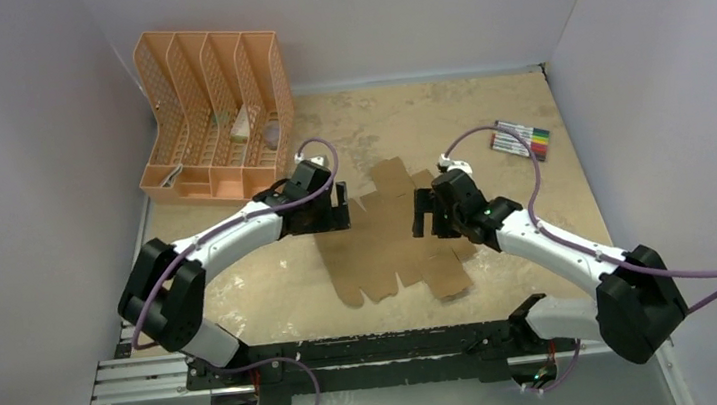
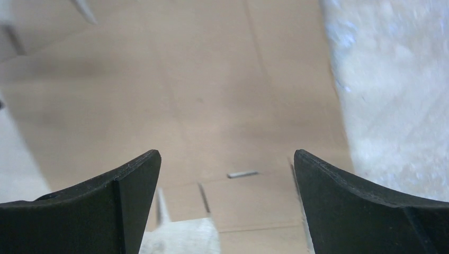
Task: Fold the paper box
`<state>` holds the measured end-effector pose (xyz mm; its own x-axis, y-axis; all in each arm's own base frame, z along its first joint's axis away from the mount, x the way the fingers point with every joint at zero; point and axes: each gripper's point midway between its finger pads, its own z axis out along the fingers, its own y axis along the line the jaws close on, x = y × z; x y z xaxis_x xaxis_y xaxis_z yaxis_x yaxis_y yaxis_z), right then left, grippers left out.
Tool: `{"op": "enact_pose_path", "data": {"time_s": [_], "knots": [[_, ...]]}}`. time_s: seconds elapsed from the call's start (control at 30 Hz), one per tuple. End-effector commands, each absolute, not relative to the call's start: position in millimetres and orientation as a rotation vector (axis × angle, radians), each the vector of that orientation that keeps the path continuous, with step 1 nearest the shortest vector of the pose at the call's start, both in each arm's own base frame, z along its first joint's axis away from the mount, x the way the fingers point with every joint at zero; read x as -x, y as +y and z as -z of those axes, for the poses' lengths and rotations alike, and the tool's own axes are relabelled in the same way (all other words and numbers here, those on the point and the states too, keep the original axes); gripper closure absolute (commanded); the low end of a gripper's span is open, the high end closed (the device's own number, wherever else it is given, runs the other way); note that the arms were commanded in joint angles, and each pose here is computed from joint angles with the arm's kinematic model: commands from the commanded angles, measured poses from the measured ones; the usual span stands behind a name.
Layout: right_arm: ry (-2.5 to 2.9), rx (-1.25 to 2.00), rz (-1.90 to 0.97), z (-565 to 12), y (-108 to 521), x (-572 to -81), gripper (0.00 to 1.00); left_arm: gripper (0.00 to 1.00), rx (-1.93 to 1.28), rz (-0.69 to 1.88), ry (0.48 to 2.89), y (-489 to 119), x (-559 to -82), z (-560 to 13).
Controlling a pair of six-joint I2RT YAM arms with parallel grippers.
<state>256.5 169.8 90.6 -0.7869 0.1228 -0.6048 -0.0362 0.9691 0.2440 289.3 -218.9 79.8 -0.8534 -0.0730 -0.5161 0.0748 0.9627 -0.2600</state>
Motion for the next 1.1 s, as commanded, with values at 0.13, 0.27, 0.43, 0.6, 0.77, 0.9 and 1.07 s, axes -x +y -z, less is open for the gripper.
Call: {"op": "enact_pose_path", "data": {"time_s": [0.13, 0.27, 0.43, 0.6, 0.77, 0.9, 1.07], "knots": [[2.478, -0.198, -0.263, -61, 155, -263, 0.01, 0.18, -0.077, 0.541, 2.563, -274, -285, -59], [2.512, -0.161, -0.252, -49, 165, -274, 0.01, 0.19, -0.056, 0.531, 2.588, -275, -266, -43], [2.51, -0.068, -0.273, -35, 179, -290, 0.01, 0.19, -0.026, 0.518, 2.606, -275, -236, -33], [2.495, 0.071, -0.299, -35, 201, -314, 0.01, 0.2, 0.036, 0.549, 2.581, -281, -208, -36], [2.441, 0.218, -0.388, -50, 230, -339, 0.01, 0.2, 0.084, 0.595, 2.529, -303, -176, -54], [2.38, 0.345, -0.511, -81, 248, -337, 0.01, 0.2, 0.126, 0.663, 2.413, -323, -160, -92], [2.299, 0.396, -0.535, -121, 237, -332, 0.01, 0.19, 0.184, 0.626, 2.295, -307, -169, -132]]}}
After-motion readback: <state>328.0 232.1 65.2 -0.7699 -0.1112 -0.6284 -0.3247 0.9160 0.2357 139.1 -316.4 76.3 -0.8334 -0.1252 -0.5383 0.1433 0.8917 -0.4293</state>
